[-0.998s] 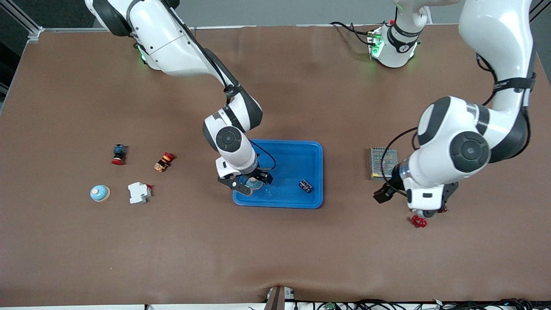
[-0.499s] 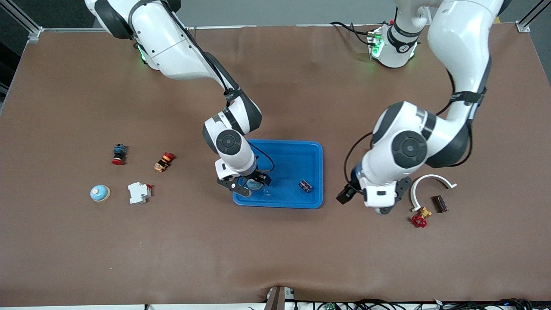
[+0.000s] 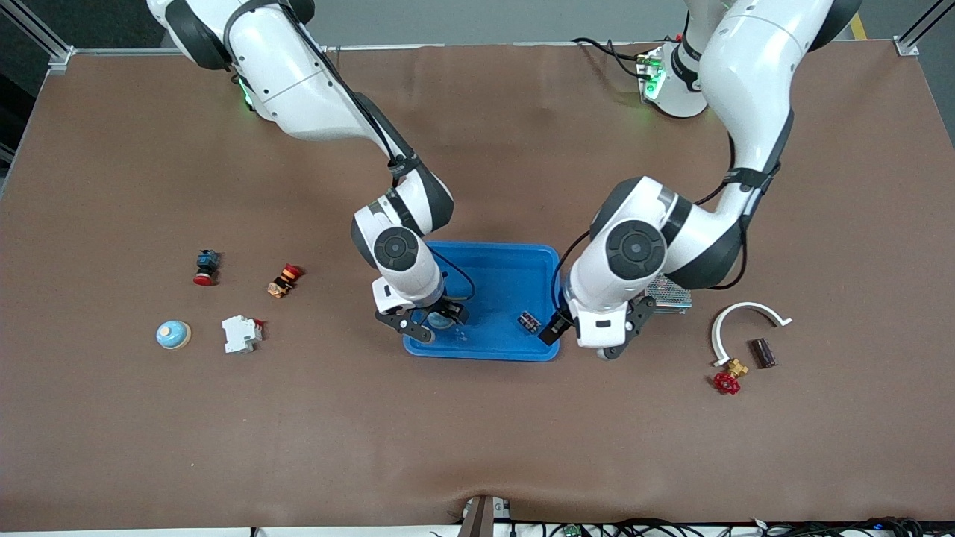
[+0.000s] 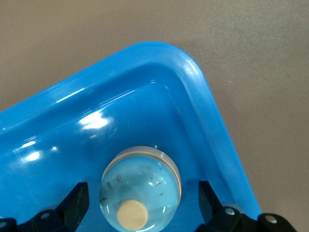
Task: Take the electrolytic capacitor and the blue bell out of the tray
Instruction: 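Grasp and lift the second bell with the right gripper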
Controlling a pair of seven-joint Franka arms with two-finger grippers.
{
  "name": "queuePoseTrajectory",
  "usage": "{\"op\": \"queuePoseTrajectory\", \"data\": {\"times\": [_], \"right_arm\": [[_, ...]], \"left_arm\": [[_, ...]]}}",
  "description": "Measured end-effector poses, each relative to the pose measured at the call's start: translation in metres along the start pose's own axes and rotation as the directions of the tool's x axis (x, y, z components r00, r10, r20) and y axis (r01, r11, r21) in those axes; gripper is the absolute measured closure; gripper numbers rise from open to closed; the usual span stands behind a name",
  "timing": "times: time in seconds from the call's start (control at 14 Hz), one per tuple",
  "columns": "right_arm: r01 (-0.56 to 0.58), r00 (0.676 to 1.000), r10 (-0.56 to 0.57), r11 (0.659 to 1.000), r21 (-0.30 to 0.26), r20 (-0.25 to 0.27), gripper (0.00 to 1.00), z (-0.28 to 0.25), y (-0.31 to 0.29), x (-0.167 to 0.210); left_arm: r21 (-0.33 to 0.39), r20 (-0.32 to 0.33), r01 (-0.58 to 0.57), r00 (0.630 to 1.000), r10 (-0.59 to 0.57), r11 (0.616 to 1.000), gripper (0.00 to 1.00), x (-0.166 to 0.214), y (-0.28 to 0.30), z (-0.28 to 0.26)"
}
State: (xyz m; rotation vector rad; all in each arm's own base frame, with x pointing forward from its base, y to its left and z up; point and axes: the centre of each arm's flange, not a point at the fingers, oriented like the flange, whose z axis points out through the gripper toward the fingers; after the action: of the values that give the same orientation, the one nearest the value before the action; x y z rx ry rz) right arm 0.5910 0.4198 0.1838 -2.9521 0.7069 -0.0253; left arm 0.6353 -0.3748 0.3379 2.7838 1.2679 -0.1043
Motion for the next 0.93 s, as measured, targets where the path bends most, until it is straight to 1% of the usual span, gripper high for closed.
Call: {"op": "queuePoseTrajectory", "data": {"times": [0.14, 0.21, 0.36, 0.43, 0.71, 0.93], "right_arm": [[0.0, 1.0, 0.0, 1.0, 0.001, -0.001, 0.0, 0.002, -0.001, 0.001], [0.0, 1.0, 0.0, 1.0, 0.001, -0.001, 0.07, 0.003, -0.002, 0.001], [0.0, 1.0, 0.0, 1.0, 0.001, -0.001, 0.29, 0.004, -0.002, 0.002], [0.0, 1.0, 0.0, 1.0, 0.004, -0.002, 0.32, 0.002, -0.004, 0.002], [-0.011, 1.0, 0.011, 1.0, 0.008, 0.0, 0.32, 0.0, -0.008, 0.001], [-0.025, 0.999, 0.027, 0.999, -0.041, 0.033, 0.32, -0.02, -0.017, 0.003]], "left_arm": [[0.015, 0.007, 0.01, 1.0, -0.01, 1.0, 0.0, -0.012, 0.003, 0.018], [0.021, 0.01, 0.016, 1.0, -0.016, 1.0, 0.0, -0.017, 0.004, 0.026], [0.021, 0.016, 0.023, 1.0, -0.023, 1.0, 0.0, -0.021, 0.005, 0.039], [0.022, 0.017, 0.023, 1.0, -0.024, 0.999, 0.0, -0.022, 0.006, 0.045], [0.015, -0.007, 0.011, 1.0, -0.011, 1.0, 0.0, -0.017, 0.007, 0.069], [0.019, -0.002, 0.013, 1.0, -0.013, 1.0, 0.0, -0.015, 0.007, 0.085]]}}
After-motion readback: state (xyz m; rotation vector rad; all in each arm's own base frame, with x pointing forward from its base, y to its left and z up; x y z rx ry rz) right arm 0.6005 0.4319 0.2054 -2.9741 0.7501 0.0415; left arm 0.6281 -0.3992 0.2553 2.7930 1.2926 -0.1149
